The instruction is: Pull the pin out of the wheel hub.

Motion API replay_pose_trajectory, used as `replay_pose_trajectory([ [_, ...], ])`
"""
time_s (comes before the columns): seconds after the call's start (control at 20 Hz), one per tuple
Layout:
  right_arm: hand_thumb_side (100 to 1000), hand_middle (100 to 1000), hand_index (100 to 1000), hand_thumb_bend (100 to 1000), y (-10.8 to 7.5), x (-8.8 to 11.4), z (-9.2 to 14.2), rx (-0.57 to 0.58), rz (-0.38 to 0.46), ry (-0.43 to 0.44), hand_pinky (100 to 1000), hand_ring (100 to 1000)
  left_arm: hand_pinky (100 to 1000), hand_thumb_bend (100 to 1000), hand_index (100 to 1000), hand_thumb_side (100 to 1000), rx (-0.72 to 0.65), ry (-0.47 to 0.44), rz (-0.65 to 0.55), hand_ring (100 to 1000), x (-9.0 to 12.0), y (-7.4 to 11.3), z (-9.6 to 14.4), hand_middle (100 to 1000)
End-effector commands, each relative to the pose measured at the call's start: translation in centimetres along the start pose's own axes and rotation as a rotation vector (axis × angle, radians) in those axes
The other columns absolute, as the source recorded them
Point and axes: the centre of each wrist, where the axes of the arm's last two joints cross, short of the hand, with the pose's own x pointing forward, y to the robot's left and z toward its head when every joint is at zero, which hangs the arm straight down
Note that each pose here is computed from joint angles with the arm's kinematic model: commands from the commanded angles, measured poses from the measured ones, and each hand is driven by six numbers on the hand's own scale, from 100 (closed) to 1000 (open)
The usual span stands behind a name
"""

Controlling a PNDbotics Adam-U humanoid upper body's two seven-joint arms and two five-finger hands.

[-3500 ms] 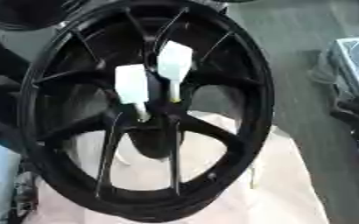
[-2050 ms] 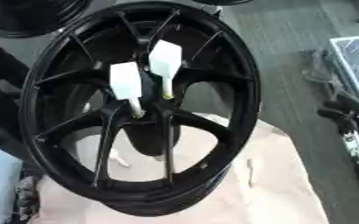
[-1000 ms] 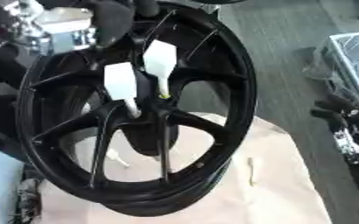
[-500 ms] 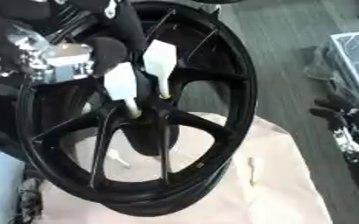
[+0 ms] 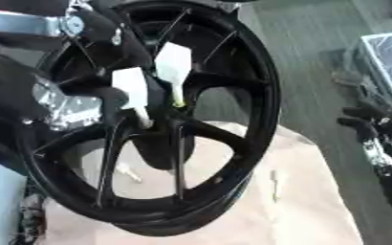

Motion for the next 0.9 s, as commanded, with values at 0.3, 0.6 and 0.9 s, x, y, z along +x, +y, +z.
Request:
replay_pose_trajectory([
  [0.3,660,818,919,100,-0.3,0.6,-0.4,0.016,0.025,-0.009,1000,826,948,298,927,870,-0.036,0.136,0.040,883,-0.8,-0.1,1.0,788],
  [0.6,663,816,917,100,-0.2,0.6,-0.6,0.018,0.028,-0.007,1000,824,955,327,958,568,-0.026,0.178,0.067,885,-1.3,-0.5,1.2,795],
  [0.9,666,814,917,100,-0.1,0.7,-0.7,0.022,0.030,-0.006,1000,821,959,417,954,236,0.012,0.222,0.072,892,-1.5,-0.3,1.5,800],
])
